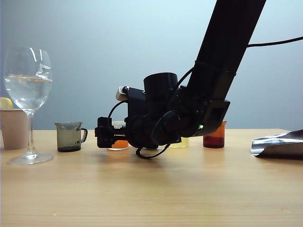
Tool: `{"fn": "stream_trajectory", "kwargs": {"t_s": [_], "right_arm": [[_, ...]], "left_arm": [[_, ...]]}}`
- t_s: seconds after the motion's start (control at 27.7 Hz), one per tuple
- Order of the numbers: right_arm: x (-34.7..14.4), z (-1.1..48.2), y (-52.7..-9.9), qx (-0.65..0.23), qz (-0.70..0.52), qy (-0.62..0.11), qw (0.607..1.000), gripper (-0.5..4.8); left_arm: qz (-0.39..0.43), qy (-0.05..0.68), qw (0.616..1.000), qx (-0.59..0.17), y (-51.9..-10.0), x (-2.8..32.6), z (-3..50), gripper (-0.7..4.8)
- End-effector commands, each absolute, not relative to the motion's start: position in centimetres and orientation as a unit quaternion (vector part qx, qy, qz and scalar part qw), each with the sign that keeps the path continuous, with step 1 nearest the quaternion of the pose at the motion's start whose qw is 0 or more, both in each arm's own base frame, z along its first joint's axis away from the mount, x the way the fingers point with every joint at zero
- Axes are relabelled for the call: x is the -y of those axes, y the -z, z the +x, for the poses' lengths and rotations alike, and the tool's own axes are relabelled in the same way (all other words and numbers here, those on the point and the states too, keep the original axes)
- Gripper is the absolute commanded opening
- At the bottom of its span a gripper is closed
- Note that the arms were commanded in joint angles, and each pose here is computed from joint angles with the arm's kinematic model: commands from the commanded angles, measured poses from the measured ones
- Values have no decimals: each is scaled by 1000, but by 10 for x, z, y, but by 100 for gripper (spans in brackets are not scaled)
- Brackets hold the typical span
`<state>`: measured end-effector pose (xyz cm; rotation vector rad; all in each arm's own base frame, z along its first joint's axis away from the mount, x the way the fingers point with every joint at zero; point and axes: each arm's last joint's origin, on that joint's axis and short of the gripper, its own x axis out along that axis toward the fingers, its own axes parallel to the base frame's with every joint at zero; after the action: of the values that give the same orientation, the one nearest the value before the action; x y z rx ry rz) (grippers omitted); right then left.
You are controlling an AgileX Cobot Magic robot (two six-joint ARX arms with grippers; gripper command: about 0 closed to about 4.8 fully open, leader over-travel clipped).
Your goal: Pick up the second measuring cup from the left, pour the orange juice inside into the goblet, and finally put the measuring cup back in its original place.
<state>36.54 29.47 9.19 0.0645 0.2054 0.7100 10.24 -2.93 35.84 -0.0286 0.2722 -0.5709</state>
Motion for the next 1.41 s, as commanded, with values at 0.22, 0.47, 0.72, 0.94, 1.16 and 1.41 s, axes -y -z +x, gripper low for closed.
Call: {"fn": "stream_trajectory", "kwargs": {"t_s": [0.22,0.47,0.72,0.94,1.16,1.41], "right_arm": [[-301,373,-98,-110,34,-346,931,421],[-302,374,-95,-121,31,-343,931,148],[-302,374,-97,-117,32,-345,931,37],[-302,374,-109,-104,34,-347,932,-6],[-302,372,-136,-83,26,-369,925,-6],[-299,368,-169,-74,16,-373,925,-6]], "left_arm": [[-15,284,950,-125,-361,29,102,-5],[-15,284,950,-125,-361,29,102,-5],[-15,284,950,-125,-361,29,102,-5],[-15,284,950,-125,-361,29,102,-5],[-15,284,951,-125,-361,29,102,-5],[-16,283,951,-125,-361,29,102,-5]]}}
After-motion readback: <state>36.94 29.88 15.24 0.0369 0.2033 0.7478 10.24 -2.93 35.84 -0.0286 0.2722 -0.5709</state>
